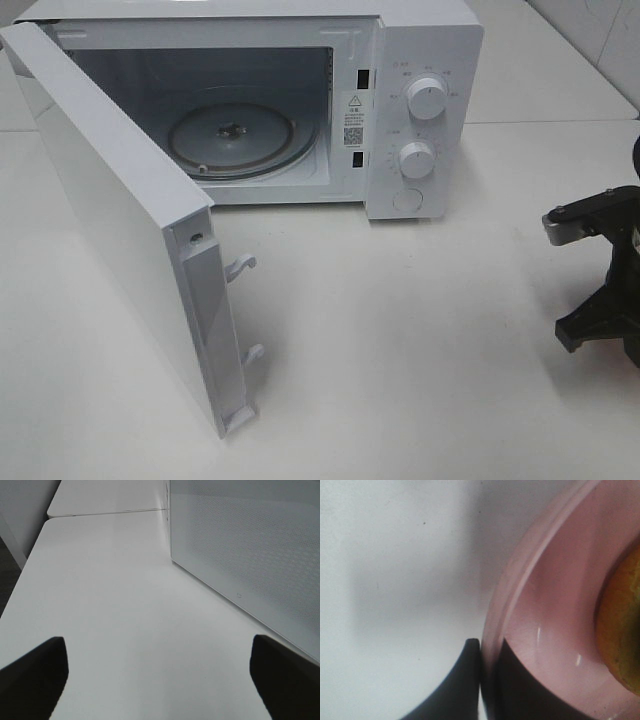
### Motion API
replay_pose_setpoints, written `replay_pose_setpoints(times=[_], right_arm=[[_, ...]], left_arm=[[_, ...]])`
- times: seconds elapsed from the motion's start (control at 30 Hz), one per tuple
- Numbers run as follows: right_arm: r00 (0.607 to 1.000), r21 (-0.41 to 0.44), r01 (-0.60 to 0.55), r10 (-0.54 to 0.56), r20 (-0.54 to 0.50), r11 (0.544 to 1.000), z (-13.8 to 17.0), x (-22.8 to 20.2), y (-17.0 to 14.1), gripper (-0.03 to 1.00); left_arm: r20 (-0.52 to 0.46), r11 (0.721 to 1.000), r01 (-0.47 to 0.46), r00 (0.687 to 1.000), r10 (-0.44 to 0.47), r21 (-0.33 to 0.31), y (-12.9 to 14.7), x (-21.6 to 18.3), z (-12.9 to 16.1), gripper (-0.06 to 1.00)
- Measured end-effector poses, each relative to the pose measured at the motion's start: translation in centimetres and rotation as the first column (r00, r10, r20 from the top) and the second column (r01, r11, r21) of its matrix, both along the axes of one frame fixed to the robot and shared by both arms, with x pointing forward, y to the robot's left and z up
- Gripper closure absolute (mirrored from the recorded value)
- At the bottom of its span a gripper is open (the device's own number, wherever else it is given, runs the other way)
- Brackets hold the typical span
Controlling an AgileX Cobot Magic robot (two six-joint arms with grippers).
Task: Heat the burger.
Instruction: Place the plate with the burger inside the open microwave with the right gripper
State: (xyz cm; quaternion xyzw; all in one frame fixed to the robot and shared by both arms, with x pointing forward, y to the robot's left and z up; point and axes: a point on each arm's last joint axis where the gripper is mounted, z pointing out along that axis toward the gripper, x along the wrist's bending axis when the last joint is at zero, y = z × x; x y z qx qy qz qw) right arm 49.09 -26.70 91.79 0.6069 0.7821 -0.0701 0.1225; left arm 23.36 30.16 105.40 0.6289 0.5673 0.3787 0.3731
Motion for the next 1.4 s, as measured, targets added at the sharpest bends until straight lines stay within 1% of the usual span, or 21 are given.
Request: replay_pose_setpoints(times=[0.2, 0.27, 0.37, 0.43, 0.83, 1.0, 1.13, 1.27, 1.33, 1.37, 1.4], right_arm=[[0.999, -0.007, 0.018, -0.018, 0.039, 1.0, 1.5, -0.3, -0.2, 0.94], [0.998, -0.017, 0.033, -0.032, 0.048, 0.999, 2.5, -0.8, -0.5, 0.94], [0.998, -0.018, 0.035, -0.034, 0.054, 0.999, 2.8, -0.9, -0.5, 0.94], [0.996, -0.015, 0.042, -0.041, 0.083, 0.999, 3.8, -1.3, -0.6, 0.94], [0.988, -0.017, 0.071, -0.068, 0.136, 0.997, 6.6, -2.8, -1.1, 0.93], [0.987, -0.015, 0.034, -0.032, 0.16, 0.999, 7.4, -3.5, -0.4, 0.93], [0.985, -0.015, -0.024, 0.026, 0.169, 1.0, 7.8, -4.1, 0.8, 0.93], [0.985, -0.018, -0.055, 0.057, 0.163, 0.998, 7.8, -4.4, 1.5, 0.93], [0.984, -0.026, -0.093, 0.096, 0.151, 0.995, 7.6, -4.8, 2.1, 0.93], [0.984, -0.026, -0.093, 0.096, 0.151, 0.995, 7.6, -4.8, 2.1, 0.93], [0.982, -0.031, -0.121, 0.125, 0.142, 0.992, 7.6, -5.0, 2.7, 0.93]], left_arm=[[0.0, 1.0, 0.0, 1.0, 0.0, 0.0, 0.0, 0.0, 0.0, 0.04], [0.0, 1.0, 0.0, 1.0, 0.0, 0.0, 0.0, 0.0, 0.0, 0.04], [0.0, 1.0, 0.0, 1.0, 0.0, 0.0, 0.0, 0.0, 0.0, 0.04], [0.0, 1.0, 0.0, 1.0, 0.0, 0.0, 0.0, 0.0, 0.0, 0.04], [0.0, 1.0, 0.0, 1.0, 0.0, 0.0, 0.0, 0.0, 0.0, 0.04], [0.0, 1.0, 0.0, 1.0, 0.0, 0.0, 0.0, 0.0, 0.0, 0.04], [0.0, 1.0, 0.0, 1.0, 0.0, 0.0, 0.0, 0.0, 0.0, 0.04], [0.0, 1.0, 0.0, 1.0, 0.0, 0.0, 0.0, 0.0, 0.0, 0.04], [0.0, 1.0, 0.0, 1.0, 0.0, 0.0, 0.0, 0.0, 0.0, 0.04], [0.0, 1.0, 0.0, 1.0, 0.0, 0.0, 0.0, 0.0, 0.0, 0.04], [0.0, 1.0, 0.0, 1.0, 0.0, 0.0, 0.0, 0.0, 0.0, 0.04]])
